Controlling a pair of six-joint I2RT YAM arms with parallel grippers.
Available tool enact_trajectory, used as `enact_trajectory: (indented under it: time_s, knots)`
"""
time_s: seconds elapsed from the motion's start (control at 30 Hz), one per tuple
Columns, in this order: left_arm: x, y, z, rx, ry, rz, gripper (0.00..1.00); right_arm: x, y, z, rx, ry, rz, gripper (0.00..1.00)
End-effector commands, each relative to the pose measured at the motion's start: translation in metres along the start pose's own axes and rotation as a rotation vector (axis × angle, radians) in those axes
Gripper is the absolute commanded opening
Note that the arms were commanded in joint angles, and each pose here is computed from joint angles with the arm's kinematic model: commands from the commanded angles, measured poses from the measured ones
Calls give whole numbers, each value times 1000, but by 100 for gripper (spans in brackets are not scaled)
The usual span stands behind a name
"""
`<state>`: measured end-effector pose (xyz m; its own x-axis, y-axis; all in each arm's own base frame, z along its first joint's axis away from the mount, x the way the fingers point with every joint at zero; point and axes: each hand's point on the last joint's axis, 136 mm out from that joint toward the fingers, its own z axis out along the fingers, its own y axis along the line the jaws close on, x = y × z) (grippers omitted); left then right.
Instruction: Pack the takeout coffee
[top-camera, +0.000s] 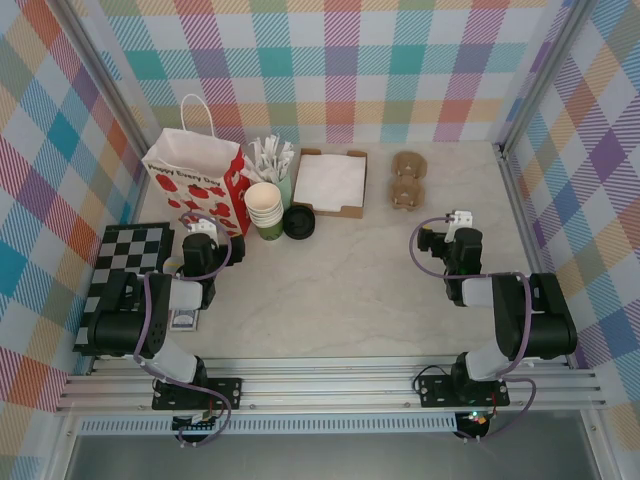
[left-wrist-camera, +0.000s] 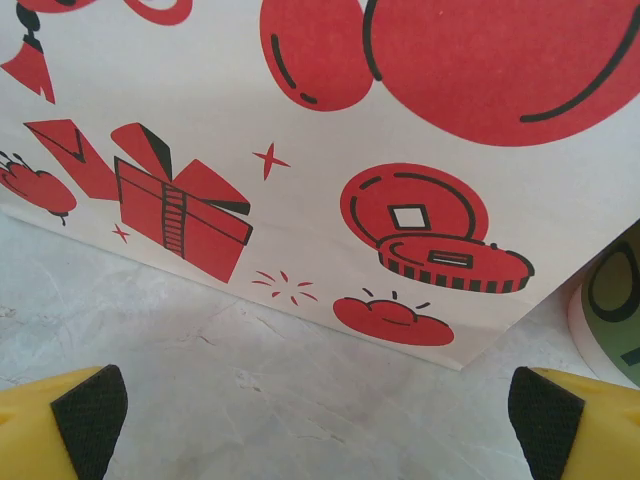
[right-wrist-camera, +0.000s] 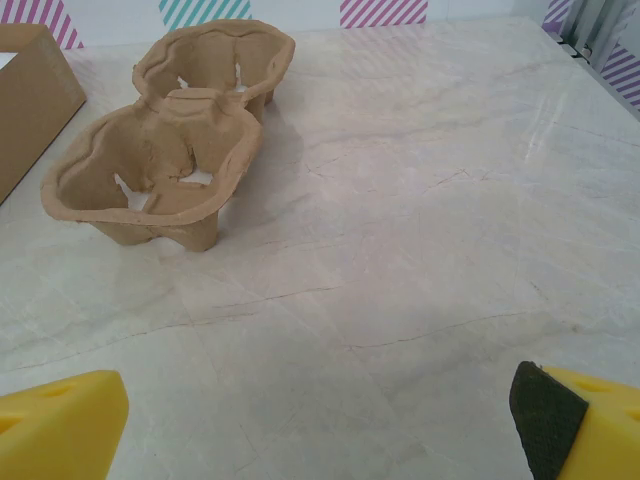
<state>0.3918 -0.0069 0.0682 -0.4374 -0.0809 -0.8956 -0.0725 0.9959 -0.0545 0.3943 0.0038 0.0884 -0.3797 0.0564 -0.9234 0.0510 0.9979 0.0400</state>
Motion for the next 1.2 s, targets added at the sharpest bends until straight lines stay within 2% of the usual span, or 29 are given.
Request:
enact_trajectory:
  time_s: [0.0, 0.9, 1.0, 1.17]
  knots:
    - [-12, -7, 2, 24, -29, 15, 100, -4, 0, 0, 2, -24, 16, 100]
    - [-12, -9, 1, 34, -30, 18, 100, -4, -1, 0, -11, -19, 26, 100]
    - [-12, -10, 0, 37, -33, 25, 100, -5, -11, -3, 47, -29, 53, 100]
    - [-29, -10, -12, 26, -12, 26, 100, -7, -9, -5, 33, -41, 46, 100]
